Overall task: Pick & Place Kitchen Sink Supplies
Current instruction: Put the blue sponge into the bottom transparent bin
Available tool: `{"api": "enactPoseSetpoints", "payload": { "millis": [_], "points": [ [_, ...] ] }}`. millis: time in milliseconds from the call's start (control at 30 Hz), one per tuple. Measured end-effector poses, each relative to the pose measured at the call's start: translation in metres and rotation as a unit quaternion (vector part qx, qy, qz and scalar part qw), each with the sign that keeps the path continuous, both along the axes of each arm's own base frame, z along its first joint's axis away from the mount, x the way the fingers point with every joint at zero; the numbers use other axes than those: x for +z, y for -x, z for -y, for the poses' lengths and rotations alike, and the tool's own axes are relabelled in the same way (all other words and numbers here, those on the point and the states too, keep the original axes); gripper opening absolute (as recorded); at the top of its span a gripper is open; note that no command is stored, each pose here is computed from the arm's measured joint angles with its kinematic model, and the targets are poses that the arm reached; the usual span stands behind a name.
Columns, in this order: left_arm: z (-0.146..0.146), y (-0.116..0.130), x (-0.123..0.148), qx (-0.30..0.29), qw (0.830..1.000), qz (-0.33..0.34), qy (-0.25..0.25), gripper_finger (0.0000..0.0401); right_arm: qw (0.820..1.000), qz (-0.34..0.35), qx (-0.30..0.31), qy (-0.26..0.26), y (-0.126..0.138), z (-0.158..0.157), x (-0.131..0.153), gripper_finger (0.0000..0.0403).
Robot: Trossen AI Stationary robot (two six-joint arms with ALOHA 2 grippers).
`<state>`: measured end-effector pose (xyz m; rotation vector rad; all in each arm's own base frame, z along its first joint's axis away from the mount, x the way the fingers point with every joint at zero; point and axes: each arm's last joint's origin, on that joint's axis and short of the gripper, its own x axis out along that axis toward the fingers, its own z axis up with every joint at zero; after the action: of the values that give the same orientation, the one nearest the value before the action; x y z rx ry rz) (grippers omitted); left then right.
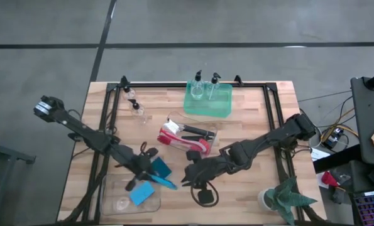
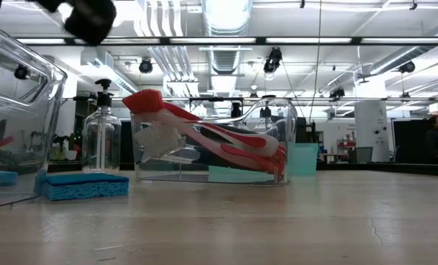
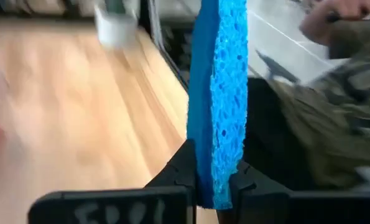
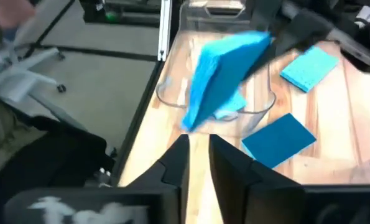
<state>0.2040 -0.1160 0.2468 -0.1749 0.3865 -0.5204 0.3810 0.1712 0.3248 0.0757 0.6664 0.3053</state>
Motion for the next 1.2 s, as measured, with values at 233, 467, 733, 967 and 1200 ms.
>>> {"api": "enactPoseSetpoints", "payload": {
  "millis": [233,467,733,967,1200],
  "points": [
    [-0.004,0.033,-0.008,-0.045,0.968,-0.223,0.110,0.0020,0.996,0.049,-0.023,0.072,-0.004,0.002,-0.031,0.0109],
    [-0.003,0.050,-0.023,-0.002,0.929,-0.348,0.127,0.0020,0.979,0.110,-0.039,0.167,-0.005,0.008,-0.063,0.0126],
    [0.001,0.065,-0.044,0.062,0.874,-0.457,0.153,0.0021,0.972,0.127,-0.032,0.195,-0.012,0.014,-0.101,0.0119],
    [0.000,0.069,-0.056,0.104,0.871,-0.456,0.149,0.0021,0.971,0.106,-0.021,0.213,-0.032,0.006,-0.133,0.0102],
    [0.011,0.071,-0.052,0.067,0.882,-0.437,0.165,0.0056,0.959,0.068,-0.022,0.275,-0.056,-0.002,-0.158,0.0121]
  ]
}}
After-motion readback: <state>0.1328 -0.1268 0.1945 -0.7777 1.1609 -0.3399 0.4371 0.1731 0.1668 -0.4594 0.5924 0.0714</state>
